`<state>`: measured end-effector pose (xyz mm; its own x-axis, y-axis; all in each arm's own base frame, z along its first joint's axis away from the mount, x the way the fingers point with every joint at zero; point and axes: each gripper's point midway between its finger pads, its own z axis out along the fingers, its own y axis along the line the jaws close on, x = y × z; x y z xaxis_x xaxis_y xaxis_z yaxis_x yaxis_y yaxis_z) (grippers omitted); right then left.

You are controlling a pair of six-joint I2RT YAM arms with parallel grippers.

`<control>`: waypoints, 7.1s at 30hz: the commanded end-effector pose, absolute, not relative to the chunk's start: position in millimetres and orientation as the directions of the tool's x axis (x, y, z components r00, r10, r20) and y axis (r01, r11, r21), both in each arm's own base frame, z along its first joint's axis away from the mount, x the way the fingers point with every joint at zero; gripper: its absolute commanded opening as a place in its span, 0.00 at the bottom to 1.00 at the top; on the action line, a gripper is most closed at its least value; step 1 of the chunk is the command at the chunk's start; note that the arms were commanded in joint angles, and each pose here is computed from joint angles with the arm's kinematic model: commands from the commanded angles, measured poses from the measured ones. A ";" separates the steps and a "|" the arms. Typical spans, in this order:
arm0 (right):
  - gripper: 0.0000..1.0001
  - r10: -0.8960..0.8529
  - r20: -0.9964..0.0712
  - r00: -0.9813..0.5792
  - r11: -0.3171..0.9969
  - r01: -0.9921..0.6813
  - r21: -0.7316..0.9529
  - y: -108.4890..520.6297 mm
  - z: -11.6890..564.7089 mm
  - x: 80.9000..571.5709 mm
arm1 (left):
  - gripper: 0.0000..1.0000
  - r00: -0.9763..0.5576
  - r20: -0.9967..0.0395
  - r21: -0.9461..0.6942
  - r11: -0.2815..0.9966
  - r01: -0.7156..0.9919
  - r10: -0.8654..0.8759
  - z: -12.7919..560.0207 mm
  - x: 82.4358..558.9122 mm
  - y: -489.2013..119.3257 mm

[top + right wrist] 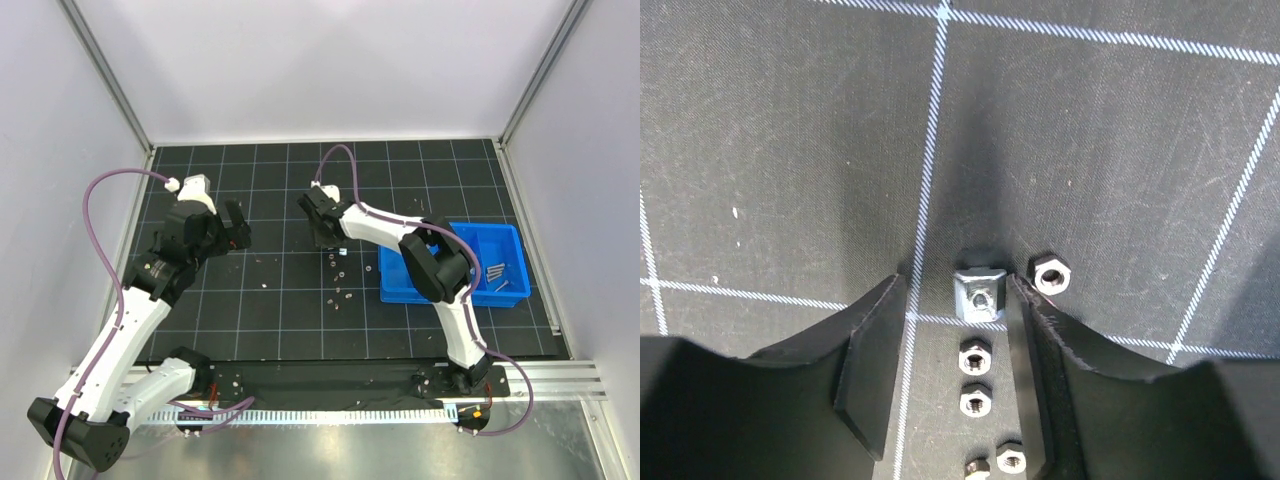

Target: Sort the screws and nuts into containers

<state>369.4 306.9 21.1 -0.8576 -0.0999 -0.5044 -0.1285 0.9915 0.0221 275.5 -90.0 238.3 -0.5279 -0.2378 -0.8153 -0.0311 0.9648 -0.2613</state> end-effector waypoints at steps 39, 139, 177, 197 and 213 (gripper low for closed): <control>0.11 0.481 -0.675 -0.560 0.820 0.561 0.118 -28.2 150.1 335.3 | 1.00 -0.492 -0.836 -0.277 0.961 -0.008 -0.245 249.8 279.6 -92.3; 0.11 0.485 -0.695 -0.532 0.788 0.609 0.084 -32.5 135.1 315.5 | 1.00 -0.491 -0.835 -0.281 0.960 -0.009 -0.249 250.1 278.7 -91.9; 0.61 0.065 -0.624 -0.779 0.997 0.029 0.067 253.8 92.4 340.6 | 1.00 -0.481 -0.840 -0.279 0.960 -0.012 -0.250 253.0 277.7 -90.2; 0.54 0.115 -0.572 -0.812 0.986 0.164 -0.033 198.5 46.0 315.2 | 1.00 -0.494 -0.834 -0.280 0.960 -0.007 -0.247 249.6 278.8 -92.7; 0.47 0.178 -0.543 -0.821 0.980 0.199 0.019 193.4 25.8 310.0 | 1.00 -0.493 -0.834 -0.277 0.961 -0.014 -0.248 249.0 279.1 -91.2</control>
<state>308.5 193.9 18.7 -0.8418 0.1352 -0.5225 0.1691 0.9854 -0.0174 274.2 -89.7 240.9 -0.5208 -0.2412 -0.8189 -0.0280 0.9636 -0.2660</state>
